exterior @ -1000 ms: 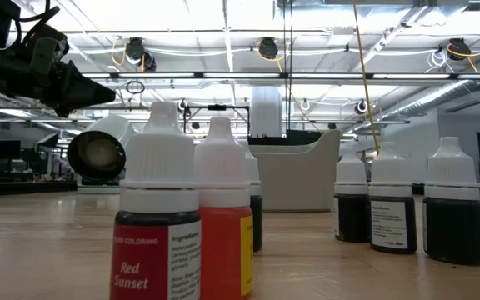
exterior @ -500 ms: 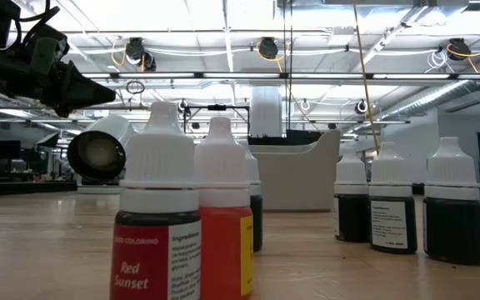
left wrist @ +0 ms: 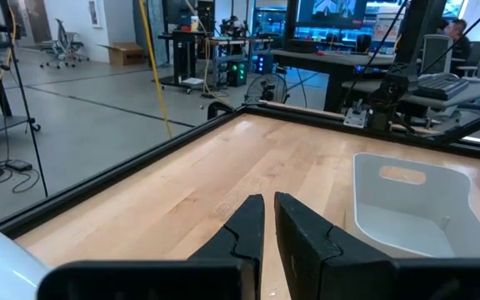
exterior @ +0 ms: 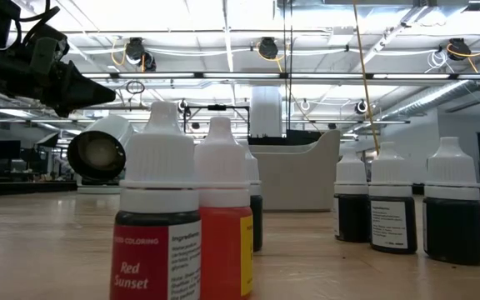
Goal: Pick & Place food coloring
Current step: Put the large purple food coloring bottle into the bin, then adjust the bin on the table
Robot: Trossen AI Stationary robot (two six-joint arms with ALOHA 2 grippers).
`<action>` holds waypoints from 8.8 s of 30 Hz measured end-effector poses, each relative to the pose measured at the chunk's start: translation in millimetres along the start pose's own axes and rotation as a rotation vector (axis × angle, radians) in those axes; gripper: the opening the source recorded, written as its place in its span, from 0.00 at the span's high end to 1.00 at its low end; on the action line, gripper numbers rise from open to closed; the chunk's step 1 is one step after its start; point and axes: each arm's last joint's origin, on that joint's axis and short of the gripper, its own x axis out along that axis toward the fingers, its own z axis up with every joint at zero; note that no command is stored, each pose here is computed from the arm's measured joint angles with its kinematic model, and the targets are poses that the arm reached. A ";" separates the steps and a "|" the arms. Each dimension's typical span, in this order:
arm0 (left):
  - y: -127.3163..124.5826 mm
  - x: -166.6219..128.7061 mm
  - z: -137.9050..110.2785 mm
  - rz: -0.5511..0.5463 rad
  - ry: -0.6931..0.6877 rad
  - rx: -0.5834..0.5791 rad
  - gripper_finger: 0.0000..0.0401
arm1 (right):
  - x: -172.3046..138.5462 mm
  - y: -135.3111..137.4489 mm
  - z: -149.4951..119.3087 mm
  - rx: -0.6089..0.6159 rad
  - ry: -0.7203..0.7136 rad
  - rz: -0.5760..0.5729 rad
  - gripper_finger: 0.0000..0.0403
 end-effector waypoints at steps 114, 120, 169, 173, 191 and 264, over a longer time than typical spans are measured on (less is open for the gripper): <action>0.3 -0.5 -10.4 -0.020 0.106 -0.032 0.91 | 148.0 -300.5 132.2 0.034 -0.203 -0.345 0.49; 0.4 -0.6 -10.5 -0.020 0.107 -0.033 0.91 | 143.6 -294.7 136.6 -0.002 -0.205 -0.345 0.45; 0.0 -0.7 -11.4 -0.039 0.115 0.031 0.91 | 75.0 -291.4 123.6 0.000 0.320 -0.519 0.42; 0.0 -0.7 -11.4 -0.039 0.115 0.031 0.91 | 77.2 -291.8 120.8 -0.001 0.339 -0.517 0.48; 0.0 -0.6 -11.4 -0.038 0.116 0.021 0.91 | 74.4 -290.3 115.6 0.022 0.400 -0.502 0.98; -15.1 4.3 -17.9 -0.287 0.210 -0.079 0.91 | 49.3 -285.0 145.2 -0.065 0.212 -0.447 0.60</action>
